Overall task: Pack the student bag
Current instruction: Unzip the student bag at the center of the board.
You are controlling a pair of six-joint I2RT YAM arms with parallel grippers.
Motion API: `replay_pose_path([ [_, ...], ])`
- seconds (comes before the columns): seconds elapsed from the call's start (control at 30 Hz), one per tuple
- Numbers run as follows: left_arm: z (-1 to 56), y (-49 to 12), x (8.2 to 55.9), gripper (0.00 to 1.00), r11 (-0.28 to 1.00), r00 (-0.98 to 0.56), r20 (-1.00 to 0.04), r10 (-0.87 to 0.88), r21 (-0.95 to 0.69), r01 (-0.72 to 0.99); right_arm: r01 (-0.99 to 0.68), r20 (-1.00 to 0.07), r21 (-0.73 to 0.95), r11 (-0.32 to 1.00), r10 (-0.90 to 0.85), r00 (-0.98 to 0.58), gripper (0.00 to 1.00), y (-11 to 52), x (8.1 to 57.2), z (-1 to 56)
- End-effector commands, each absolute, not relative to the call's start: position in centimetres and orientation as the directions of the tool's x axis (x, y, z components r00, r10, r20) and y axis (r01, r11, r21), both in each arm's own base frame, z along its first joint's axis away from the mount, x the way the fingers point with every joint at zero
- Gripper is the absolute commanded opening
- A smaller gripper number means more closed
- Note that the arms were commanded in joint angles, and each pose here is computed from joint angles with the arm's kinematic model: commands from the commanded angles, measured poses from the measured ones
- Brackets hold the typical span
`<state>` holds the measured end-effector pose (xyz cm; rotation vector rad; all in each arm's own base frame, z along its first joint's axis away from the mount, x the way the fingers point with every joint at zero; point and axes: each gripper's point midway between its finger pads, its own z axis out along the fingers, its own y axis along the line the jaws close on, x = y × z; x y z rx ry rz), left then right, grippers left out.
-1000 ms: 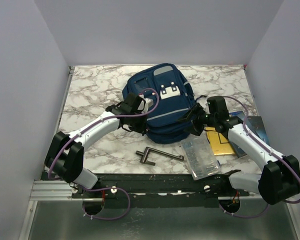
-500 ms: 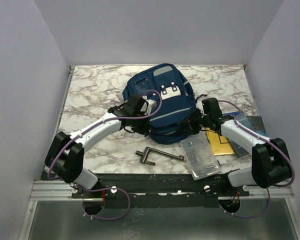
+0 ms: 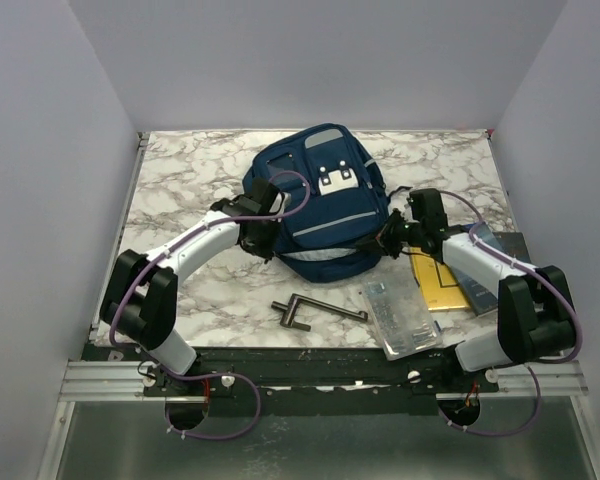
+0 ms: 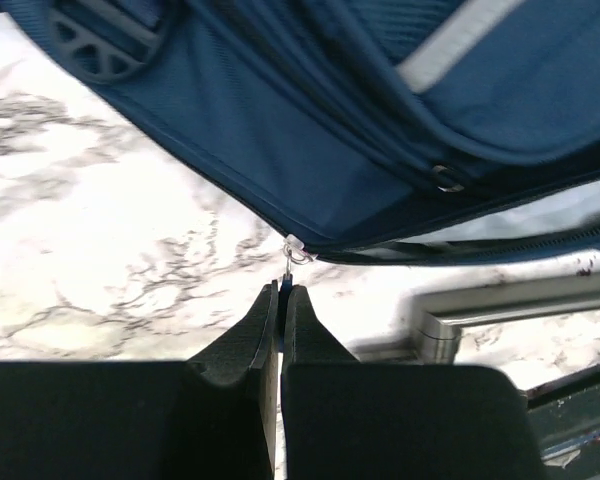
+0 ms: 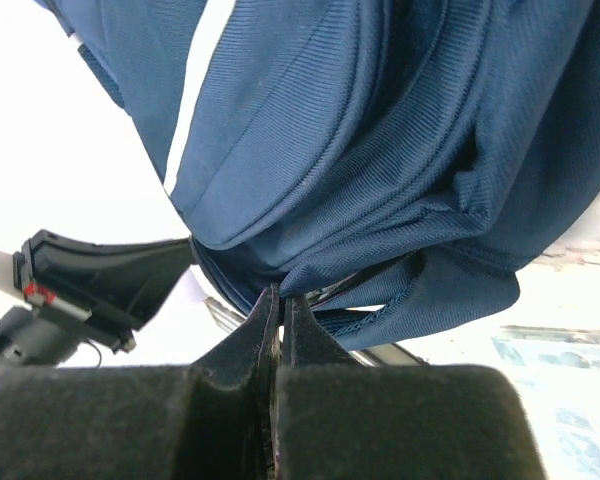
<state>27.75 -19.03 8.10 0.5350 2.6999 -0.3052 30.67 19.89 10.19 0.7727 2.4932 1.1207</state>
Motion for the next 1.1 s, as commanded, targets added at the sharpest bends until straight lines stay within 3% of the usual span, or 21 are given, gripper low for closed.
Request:
replay_pose_path([
  [0.0, 8.3, -13.5, 29.5, 0.0, 0.954, -0.891, -0.352, 0.287, 0.016, 0.3, 0.193, -0.166, 0.811, 0.552, 0.533, -0.83, 0.0, 19.9, 33.5, 13.5],
  [0.37, 8.3, -10.1, 37.5, 0.0, 0.991, -0.907, -0.401, 0.128, 0.078, 0.105, 0.137, -0.148, 0.843, 0.52, 0.47, -0.87, 0.0, 21.0, 34.8, 15.0],
  [0.53, 9.5, -11.4, 39.0, 0.0, 0.987, -0.878, -0.456, 0.144, 0.004, 0.16, 0.105, -0.148, 0.876, 0.472, 0.469, -0.871, 0.0, 21.3, 35.6, 16.7],
  [0.83, 6.5, -9.8, 42.3, 0.0, 0.976, -0.878, -0.429, 0.212, 0.042, 0.215, 0.022, -0.169, 0.919, 0.393, 0.443, -0.88, 0.0, 22.4, 36.4, 21.9],
  [0.93, 8.5, -11.2, 41.9, 0.0, 0.973, -0.917, -0.353, 0.187, -0.062, 0.222, -0.004, -0.199, 0.912, 0.41, 0.434, -0.879, 0.0, 22.4, 37.0, 22.5],
  [1.03, 11.3, -13.0, 41.3, 0.0, 0.966, -0.885, -0.418, 0.206, -0.059, 0.253, -0.026, -0.2, 0.918, 0.395, 0.408, -0.891, 0.0, 22.9, 37.3, 22.7],
  [1.07, 11.8, -13.8, 41.1, 0.06, 0.958, -0.88, -0.43, 0.2, -0.102, 0.267, -0.039, -0.209, 0.92, 0.389, 0.405, -0.89, 0.0, 23.0, 37.5, 23.0],
])
